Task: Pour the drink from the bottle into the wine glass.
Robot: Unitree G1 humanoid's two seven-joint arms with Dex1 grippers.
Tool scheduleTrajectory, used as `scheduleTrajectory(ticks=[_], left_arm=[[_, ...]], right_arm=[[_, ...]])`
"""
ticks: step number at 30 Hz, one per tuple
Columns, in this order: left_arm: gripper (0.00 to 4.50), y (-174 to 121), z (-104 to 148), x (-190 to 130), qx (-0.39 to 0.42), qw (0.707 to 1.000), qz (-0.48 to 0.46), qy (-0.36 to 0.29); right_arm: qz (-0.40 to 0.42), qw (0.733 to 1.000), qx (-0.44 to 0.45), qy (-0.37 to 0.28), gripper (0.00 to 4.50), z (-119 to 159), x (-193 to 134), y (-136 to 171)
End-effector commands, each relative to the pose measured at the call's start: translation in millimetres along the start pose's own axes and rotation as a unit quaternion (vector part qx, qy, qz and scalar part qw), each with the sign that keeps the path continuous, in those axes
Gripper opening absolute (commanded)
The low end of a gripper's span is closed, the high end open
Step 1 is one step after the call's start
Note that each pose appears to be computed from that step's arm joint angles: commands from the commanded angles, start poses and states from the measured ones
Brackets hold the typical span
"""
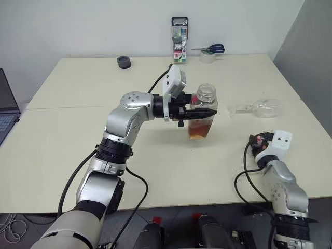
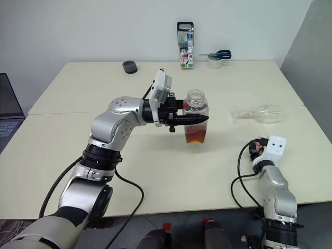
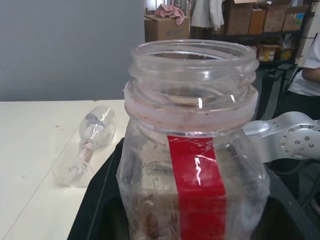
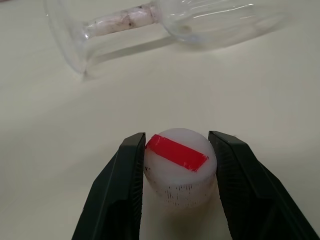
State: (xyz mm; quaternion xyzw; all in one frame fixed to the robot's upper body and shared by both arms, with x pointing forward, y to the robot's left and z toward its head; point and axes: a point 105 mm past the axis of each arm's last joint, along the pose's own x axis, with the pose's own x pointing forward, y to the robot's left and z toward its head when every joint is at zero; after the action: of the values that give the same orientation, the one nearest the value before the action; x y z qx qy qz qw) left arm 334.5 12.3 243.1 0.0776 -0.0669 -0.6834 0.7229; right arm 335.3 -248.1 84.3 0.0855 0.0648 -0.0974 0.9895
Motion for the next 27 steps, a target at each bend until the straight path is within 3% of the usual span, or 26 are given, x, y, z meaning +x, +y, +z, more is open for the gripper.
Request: scheduleTrajectory(ticks=[1, 7, 14, 20, 23, 27], left_arm=[[1.90, -1.0, 17.2, 1.5, 0.033, 0.999, -0.007, -0.013], [1.90, -0.1, 17.6, 0.7, 0.032, 0.999, -0.005, -0.012], [1.90, 1.4, 17.0, -0.2, 0.032, 0.999, 0.001, -0.013], [1.90, 8.8, 16.5, -7.4, 0.032, 0.999, 0.033, -0.015], [1.90, 29.9, 15.9, -15.6, 0.035, 0.992, 0.119, -0.024], [1.90, 61.8, 10.1, -35.7, 0.052, 0.967, 0.250, -0.012]], right_arm=[[-0.018, 1.000, 0.001, -0.010, 2.45, 4.4, 0.6, -8.9], [0.018, 0.998, -0.048, -0.022, 4.47, 11.5, 0.8, 2.6], [0.071, 0.988, -0.128, -0.056, 4.47, 35.3, 0.9, 20.1], [0.151, 0.962, -0.195, -0.118, 4.47, 95.7, -3.8, 34.8], [0.259, 0.930, -0.237, -0.112, 4.47, 117.1, -23.6, 58.7], [0.427, 0.880, -0.176, -0.113, 4.47, 146.6, -69.4, 102.2]])
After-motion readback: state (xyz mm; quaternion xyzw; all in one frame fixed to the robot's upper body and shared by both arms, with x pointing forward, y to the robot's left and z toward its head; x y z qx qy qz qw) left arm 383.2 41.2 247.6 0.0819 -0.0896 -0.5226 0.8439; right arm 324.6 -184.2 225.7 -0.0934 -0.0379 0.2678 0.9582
